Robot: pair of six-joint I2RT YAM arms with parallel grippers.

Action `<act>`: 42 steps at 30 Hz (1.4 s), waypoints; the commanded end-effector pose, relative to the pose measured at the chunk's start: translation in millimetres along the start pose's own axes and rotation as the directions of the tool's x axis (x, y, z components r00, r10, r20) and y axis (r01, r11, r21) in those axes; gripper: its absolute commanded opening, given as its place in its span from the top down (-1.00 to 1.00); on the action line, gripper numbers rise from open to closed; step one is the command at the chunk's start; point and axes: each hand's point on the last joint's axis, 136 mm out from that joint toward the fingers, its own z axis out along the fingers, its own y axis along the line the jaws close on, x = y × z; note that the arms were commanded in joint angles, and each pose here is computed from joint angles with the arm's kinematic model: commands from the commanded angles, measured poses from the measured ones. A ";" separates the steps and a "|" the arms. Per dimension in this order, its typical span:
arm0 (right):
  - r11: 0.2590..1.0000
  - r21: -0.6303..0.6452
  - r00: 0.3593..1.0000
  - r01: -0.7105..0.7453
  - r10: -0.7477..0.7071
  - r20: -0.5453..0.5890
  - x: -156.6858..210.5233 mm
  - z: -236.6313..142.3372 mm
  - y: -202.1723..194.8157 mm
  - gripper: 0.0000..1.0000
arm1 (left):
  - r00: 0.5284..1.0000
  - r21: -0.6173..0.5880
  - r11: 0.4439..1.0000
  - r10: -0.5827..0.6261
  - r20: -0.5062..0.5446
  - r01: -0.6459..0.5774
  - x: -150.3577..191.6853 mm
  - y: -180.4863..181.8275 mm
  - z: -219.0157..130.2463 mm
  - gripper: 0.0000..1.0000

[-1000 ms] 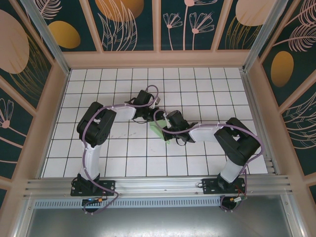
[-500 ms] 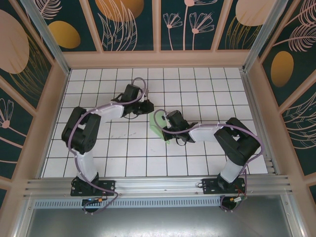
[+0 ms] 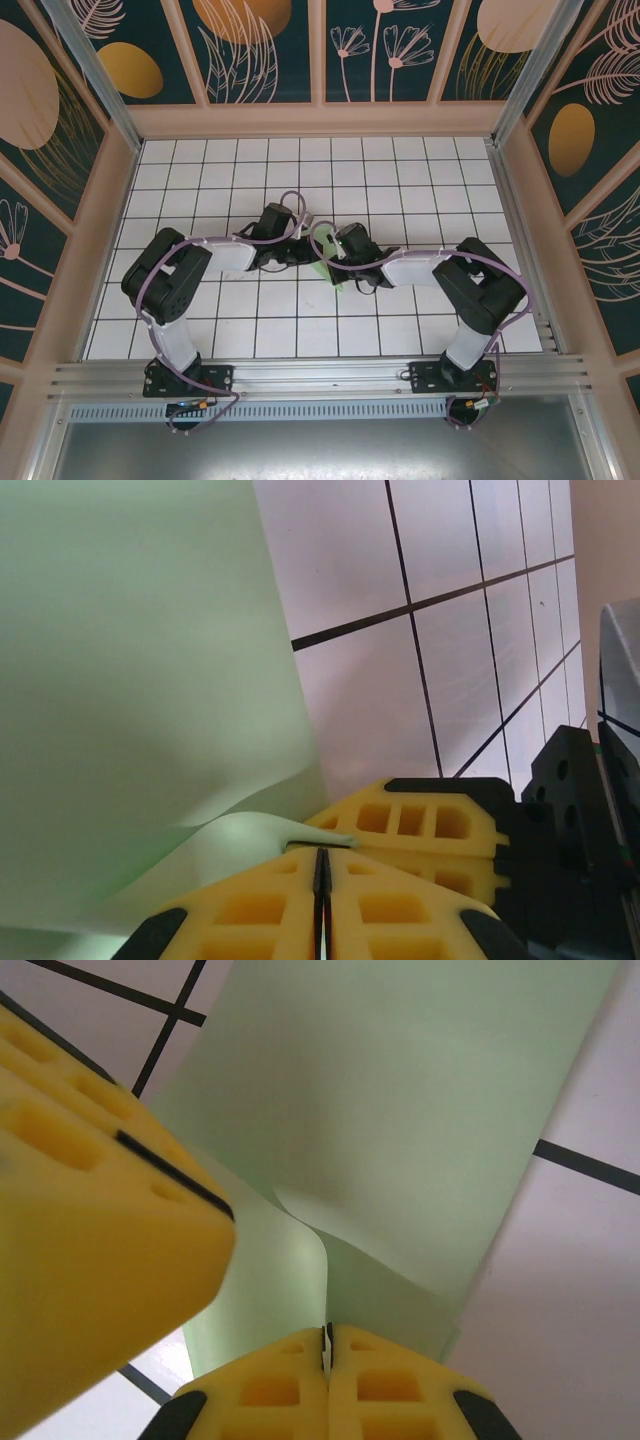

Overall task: Fold a paper plane with a square sheet of paper (fold left side to right side)
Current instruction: Third fold the triangle at the center of the table.

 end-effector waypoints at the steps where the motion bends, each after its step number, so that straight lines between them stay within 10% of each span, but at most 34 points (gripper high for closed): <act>1: 0.999 0.050 0.988 0.004 0.004 -0.153 43.7 10.8 -11.4 1.00 | 1.000 -0.011 1.000 -0.019 0.014 0.019 -2.9 7.4 6.2 0.74; 24: 0.998 0.062 0.991 -0.002 0.010 -0.130 25.0 8.9 -10.9 1.00 | 0.995 -0.215 0.973 -0.091 -0.029 0.083 39.3 69.6 8.0 0.78; 34: 0.994 0.054 0.996 -0.090 0.089 0.029 -47.5 -38.3 -18.6 0.04 | 0.992 -0.255 0.961 -0.118 -0.042 0.103 50.2 85.2 10.2 0.81; 42: 0.941 -0.289 0.984 -0.177 0.162 -0.076 -20.4 -62.2 39.4 0.31 | 0.993 -0.252 0.963 -0.110 -0.039 0.096 46.8 81.4 9.3 0.81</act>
